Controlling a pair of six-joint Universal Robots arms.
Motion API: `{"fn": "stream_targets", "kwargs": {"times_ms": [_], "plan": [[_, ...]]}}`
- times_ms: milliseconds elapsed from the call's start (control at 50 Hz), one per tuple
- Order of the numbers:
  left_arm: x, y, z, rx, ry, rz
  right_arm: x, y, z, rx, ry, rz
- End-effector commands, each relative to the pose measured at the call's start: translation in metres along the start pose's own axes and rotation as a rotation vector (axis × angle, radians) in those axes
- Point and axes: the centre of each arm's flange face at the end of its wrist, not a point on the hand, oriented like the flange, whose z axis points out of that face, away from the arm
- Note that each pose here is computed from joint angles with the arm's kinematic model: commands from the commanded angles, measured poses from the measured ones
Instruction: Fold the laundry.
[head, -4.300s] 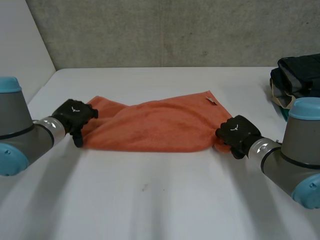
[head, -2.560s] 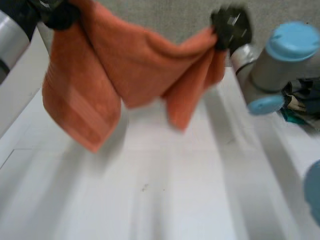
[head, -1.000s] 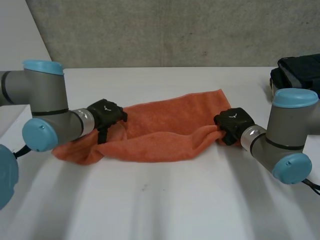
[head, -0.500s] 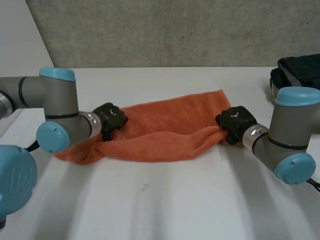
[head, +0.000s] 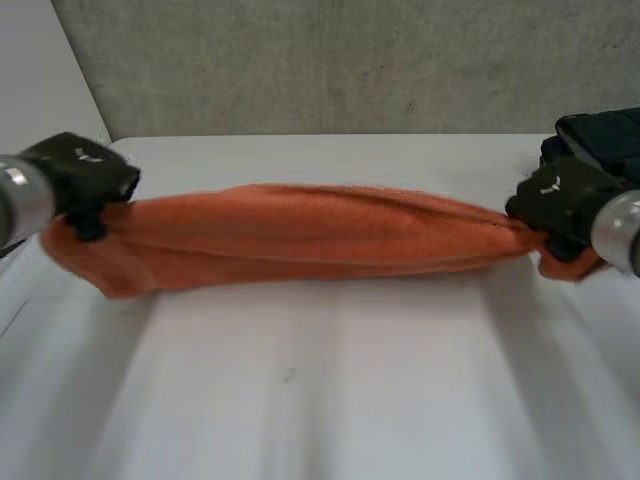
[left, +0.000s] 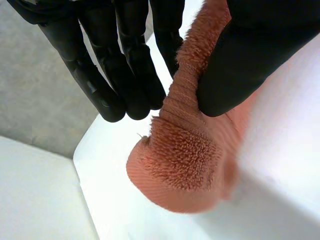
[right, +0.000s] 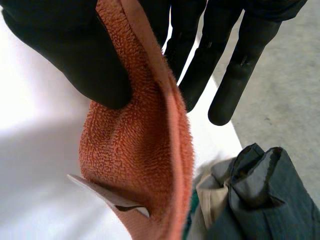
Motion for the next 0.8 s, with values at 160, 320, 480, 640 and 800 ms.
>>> {"fn": "stream_targets", "kwargs": {"times_ms": [160,320,480,640,800], "plan": [[0.027,0.036,0.021,-0.057,0.130,0.044,-0.028,0.029,0.007,-0.140,-0.188,-0.116],[0.004,0.001,0.093,0.090,-0.078,0.091,-0.001,0.015,0.073,-0.107,0.001,-0.125],[-0.085,-0.115,0.073,0.699,-0.468,-0.056,0.124,-0.072,0.082,0.421,0.661,0.110],[-0.123,-0.140,0.055,0.988,-0.669,-0.236,0.152,-0.098,0.066,0.800,0.889,0.113],[-0.091,-0.095,0.096,0.784,-0.538,-0.221,0.115,-0.086,0.092,0.728,0.691,0.120]]}}
